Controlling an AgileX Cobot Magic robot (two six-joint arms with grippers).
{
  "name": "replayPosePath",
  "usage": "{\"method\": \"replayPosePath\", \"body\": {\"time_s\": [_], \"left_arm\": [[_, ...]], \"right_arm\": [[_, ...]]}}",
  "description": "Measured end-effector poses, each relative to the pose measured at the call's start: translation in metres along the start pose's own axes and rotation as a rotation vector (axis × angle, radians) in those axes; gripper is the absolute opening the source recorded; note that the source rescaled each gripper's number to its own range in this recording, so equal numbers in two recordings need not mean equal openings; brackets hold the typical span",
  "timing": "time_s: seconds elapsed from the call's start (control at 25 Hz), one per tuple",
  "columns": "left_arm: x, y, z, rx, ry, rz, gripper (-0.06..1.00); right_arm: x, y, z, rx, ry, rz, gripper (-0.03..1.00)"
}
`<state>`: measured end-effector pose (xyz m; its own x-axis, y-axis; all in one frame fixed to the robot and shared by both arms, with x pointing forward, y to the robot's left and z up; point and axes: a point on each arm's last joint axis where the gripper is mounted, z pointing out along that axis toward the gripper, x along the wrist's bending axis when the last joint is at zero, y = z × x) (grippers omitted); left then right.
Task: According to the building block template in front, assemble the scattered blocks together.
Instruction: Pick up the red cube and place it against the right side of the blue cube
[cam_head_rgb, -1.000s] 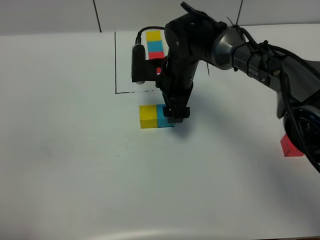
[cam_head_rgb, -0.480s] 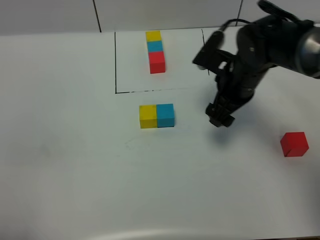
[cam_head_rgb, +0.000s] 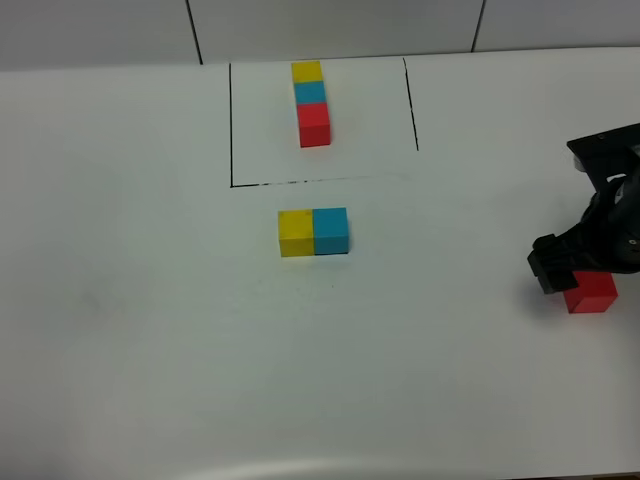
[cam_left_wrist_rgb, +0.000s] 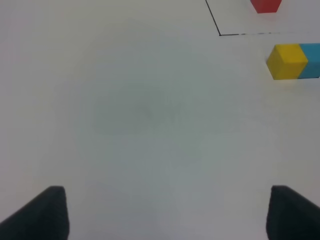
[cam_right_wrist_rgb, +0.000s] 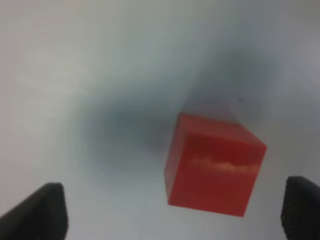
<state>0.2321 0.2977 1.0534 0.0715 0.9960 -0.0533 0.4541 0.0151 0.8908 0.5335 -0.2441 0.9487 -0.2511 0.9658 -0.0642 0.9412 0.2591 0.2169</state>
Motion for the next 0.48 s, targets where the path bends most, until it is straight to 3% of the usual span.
{"method": "replayPosePath", "body": {"time_s": [0.2, 0.48], "left_arm": [[0.000, 0.000, 0.000, 0.000, 0.000, 0.000, 0.84], [0.000, 0.000, 0.000, 0.000, 0.000, 0.000, 0.84]], "right_arm": [[-0.018, -0.001, 0.006, -0.008, 0.026, 0.118, 0.74], [-0.020, -0.001, 0.031, 0.034, 0.057, 0.133, 0.74]]}}
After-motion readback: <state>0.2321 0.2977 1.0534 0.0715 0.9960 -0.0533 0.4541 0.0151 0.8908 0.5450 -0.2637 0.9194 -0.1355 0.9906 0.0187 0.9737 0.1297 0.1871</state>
